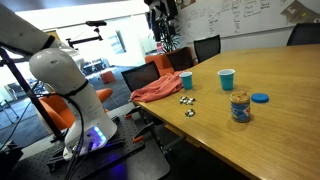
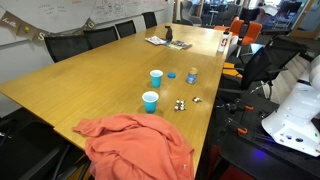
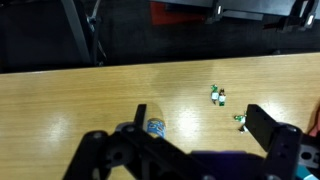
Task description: Place the blue lid on top of the peanut butter jar
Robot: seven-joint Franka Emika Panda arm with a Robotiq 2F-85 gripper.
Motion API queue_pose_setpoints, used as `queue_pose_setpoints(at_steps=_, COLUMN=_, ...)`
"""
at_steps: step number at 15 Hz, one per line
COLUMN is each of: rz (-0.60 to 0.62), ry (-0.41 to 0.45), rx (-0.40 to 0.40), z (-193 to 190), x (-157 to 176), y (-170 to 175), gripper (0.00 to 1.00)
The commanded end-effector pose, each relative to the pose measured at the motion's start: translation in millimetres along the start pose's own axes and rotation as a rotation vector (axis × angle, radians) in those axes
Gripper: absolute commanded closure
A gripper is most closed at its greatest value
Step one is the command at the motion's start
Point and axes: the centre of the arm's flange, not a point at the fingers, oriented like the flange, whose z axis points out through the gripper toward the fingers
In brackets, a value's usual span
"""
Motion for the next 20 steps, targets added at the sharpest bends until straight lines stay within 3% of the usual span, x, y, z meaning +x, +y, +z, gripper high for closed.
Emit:
queue_pose_setpoints(at_steps=1, rz=0.086, ry=0.023, rx=-0.042, z=20.7, x=48.4, y=19.6, gripper=0.0)
queue_pose_setpoints(at_steps=9, rz=0.243, ry=-0.008, rx=-0.064, z=120.4, x=169.3, y=70.0, gripper=0.0)
queue_pose_setpoints(at_steps=13, rz=0.29, ry=-0.002, rx=-0.016, z=164.4, x=216.8, y=81.6, gripper=0.0)
queue_pose_setpoints(at_steps=14, rz=0.294, ry=0.003, rx=-0.011, z=169.2, x=221.8, y=79.9, gripper=0.0)
queue_pose_setpoints(at_steps=15, rz=0.269, ry=-0.018, rx=-0.019, z=165.3, x=193.6, y=68.4, gripper=0.0)
queue_pose_setpoints(at_steps=20, rz=0.274, ry=-0.017, rx=-0.019, z=177.2, x=213.3, y=74.0, gripper=0.0)
